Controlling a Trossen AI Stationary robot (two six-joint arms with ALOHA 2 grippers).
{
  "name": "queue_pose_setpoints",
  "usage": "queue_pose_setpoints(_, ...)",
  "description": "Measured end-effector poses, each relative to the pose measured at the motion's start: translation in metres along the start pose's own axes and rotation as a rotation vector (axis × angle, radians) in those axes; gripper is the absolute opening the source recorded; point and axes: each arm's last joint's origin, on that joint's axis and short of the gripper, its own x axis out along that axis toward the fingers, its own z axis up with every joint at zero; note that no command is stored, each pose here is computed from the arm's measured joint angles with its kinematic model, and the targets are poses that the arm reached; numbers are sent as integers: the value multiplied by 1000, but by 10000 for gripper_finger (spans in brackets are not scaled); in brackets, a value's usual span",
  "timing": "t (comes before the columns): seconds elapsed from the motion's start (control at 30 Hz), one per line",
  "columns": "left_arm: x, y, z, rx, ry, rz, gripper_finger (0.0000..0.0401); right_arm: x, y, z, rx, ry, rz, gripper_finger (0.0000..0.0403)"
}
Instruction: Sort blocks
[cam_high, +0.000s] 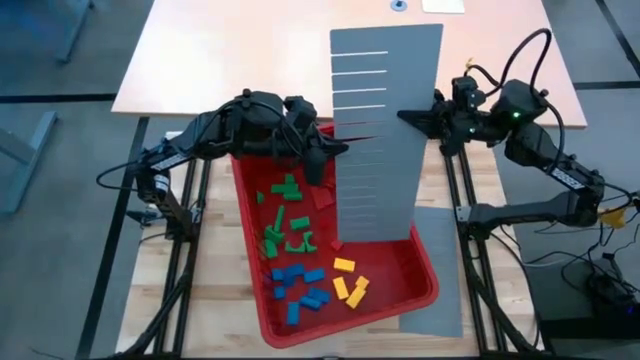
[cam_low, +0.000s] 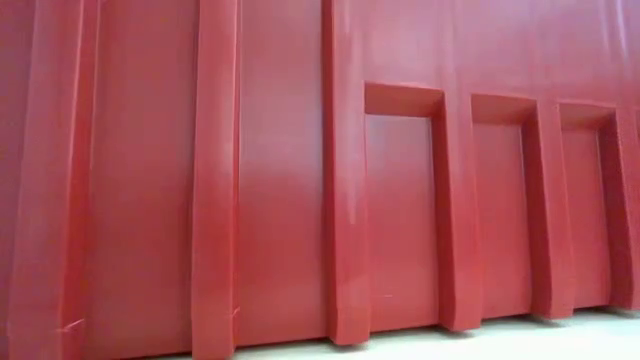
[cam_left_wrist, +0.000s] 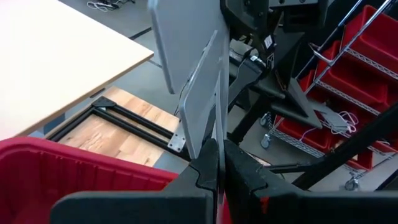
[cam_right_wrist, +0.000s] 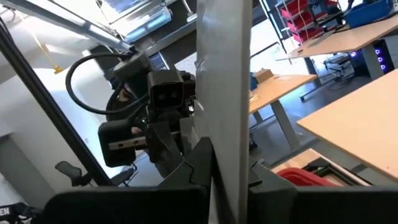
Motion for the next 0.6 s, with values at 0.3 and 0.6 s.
queue_pose_setpoints(0.3, -16, -1, 8, -2, -47, -15, 0, 13, -1, 7, -1, -18, 29, 0)
queue_pose_setpoints(0.6, -13, -2, 11, 0, -83, -28, 0, 17, 12, 29, -74, -50, 61, 0)
